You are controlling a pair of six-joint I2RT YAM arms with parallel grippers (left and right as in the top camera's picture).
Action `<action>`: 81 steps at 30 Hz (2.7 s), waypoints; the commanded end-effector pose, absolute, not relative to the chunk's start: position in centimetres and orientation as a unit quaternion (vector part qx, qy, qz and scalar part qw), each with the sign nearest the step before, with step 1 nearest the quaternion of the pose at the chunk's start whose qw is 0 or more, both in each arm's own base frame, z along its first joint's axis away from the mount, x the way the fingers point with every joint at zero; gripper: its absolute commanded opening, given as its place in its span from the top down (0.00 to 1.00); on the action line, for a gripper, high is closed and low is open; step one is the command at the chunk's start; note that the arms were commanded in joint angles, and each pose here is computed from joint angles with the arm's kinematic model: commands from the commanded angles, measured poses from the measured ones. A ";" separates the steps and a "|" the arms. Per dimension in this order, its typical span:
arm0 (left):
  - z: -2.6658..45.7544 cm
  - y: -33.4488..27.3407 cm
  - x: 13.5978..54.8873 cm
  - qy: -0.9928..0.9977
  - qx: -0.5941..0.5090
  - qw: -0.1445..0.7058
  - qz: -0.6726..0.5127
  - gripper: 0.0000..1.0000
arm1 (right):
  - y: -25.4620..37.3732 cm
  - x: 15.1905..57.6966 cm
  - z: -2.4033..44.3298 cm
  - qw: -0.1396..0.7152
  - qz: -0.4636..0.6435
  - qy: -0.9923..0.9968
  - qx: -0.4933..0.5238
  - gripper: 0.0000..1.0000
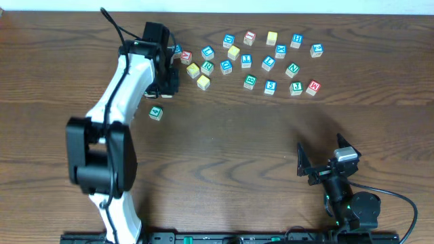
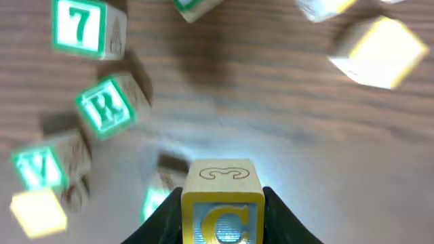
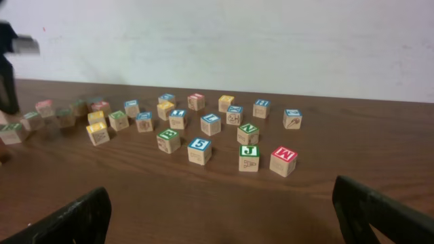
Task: Spell out CORL
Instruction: 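Carry the C block right and lower it onto the open table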
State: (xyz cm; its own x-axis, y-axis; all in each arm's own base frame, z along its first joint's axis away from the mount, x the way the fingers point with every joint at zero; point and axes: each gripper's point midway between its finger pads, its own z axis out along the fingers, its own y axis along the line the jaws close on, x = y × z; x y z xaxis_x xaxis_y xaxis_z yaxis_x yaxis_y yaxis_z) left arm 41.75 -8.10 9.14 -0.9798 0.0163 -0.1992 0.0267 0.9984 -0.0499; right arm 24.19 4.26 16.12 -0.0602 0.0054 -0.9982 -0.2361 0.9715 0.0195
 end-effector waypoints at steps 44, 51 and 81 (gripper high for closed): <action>2.8 -16.2 37.9 0.993 0.001 0.108 -0.044 0.81 | 4.3 24.1 16.1 0.681 0.092 0.722 -0.080 0.01; 1.8 -16.2 37.9 0.993 0.001 0.108 -0.044 0.81 | 4.3 24.1 16.1 0.681 0.092 0.722 -0.080 0.01; 0.5 -16.0 37.4 0.995 0.002 0.089 -0.036 0.69 | 4.3 24.1 16.1 0.681 0.092 0.722 -0.080 0.01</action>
State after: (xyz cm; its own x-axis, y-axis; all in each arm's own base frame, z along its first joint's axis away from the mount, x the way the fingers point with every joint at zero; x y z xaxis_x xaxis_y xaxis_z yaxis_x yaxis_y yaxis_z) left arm 37.72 -16.33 1.46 -0.9809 -0.0129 -0.1941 0.0062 0.9952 -0.0978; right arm 24.19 4.26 16.12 -0.0601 0.0050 -0.9982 -0.2362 0.9715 0.0191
